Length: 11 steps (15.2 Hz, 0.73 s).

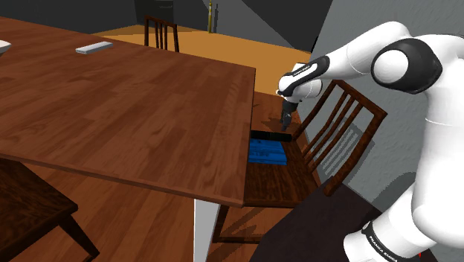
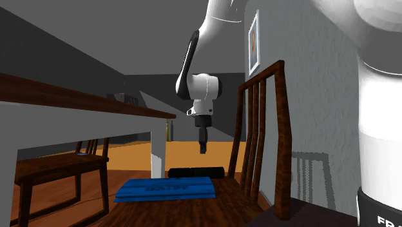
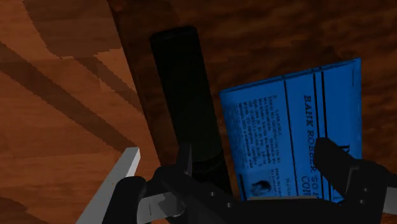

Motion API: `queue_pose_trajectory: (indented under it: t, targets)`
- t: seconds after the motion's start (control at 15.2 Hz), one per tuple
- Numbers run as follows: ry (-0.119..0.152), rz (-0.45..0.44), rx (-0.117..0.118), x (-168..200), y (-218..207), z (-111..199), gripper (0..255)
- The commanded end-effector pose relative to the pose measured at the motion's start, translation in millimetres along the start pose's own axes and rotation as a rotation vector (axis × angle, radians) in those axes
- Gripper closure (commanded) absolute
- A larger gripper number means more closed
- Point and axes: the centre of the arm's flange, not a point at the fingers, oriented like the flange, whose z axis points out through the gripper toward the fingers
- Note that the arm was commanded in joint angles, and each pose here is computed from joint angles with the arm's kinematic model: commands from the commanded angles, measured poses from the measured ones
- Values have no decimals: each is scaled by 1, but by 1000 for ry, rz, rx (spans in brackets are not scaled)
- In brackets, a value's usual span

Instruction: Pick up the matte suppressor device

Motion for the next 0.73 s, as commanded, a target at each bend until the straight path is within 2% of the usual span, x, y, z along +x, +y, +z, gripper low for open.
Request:
queue_pose_trajectory:
  t: [0.0, 0.2, 0.66]
  targets:
    - [1, -40, 3, 11, 16, 20, 0]
    - [2, -97, 7, 30, 38, 47, 0]
    - [2, -102, 7, 32, 42, 81, 0]
